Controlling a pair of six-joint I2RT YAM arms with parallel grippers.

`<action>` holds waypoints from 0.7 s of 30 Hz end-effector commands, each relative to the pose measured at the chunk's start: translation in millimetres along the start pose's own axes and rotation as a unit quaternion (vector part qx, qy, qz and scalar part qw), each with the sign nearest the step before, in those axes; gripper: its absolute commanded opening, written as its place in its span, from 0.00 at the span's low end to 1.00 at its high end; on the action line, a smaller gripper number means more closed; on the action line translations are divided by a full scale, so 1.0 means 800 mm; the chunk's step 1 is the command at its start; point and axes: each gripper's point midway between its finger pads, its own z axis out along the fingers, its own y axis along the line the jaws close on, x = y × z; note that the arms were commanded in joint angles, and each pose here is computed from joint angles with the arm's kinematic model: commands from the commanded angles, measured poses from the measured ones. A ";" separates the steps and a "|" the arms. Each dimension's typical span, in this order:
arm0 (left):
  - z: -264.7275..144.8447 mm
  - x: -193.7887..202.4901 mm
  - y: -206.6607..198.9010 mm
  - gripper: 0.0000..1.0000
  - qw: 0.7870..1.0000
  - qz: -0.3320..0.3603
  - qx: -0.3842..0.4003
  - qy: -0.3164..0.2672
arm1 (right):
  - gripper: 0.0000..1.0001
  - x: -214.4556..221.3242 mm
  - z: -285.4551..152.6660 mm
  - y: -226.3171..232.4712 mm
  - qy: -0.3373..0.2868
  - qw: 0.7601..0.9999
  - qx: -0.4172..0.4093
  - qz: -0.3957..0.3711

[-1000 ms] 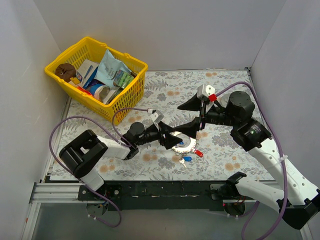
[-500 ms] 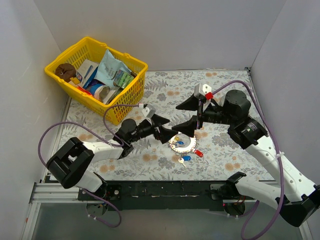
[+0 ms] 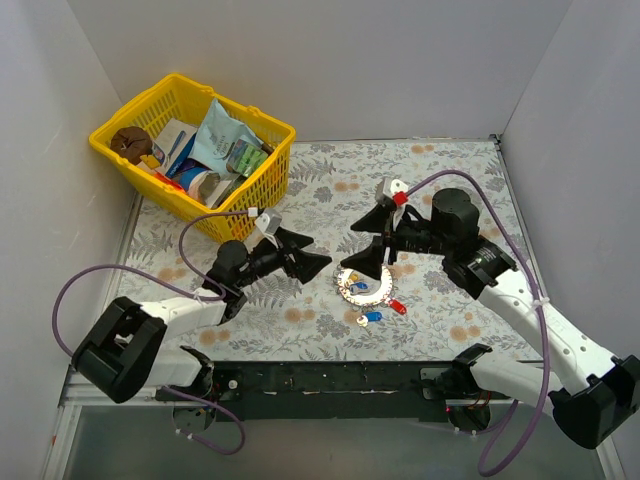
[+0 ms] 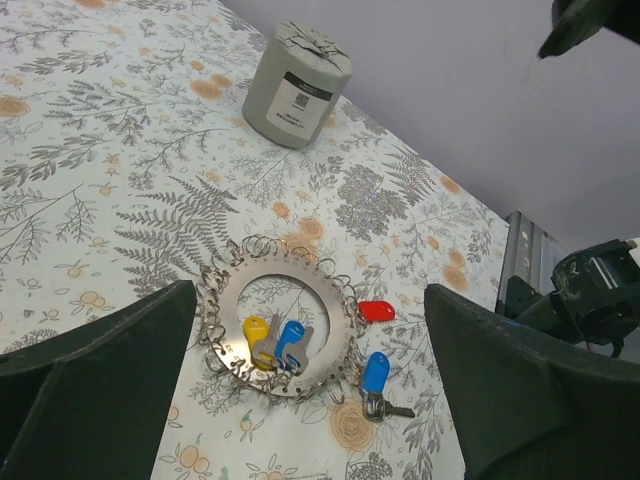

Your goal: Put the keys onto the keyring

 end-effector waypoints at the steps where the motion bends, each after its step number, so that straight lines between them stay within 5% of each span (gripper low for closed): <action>1: -0.015 0.002 0.008 0.98 1.000 0.008 -0.029 0.010 | 0.98 0.010 0.001 -0.026 -0.006 0.999 0.044 0.000; 14: -0.064 0.016 0.042 0.98 0.983 -0.049 -0.171 0.043 | 0.98 0.109 -0.061 -0.107 0.004 0.953 0.285 0.100; 21: -0.085 0.004 0.071 0.98 0.949 -0.124 -0.288 0.031 | 0.99 0.148 -0.101 -0.122 0.023 0.913 0.380 0.146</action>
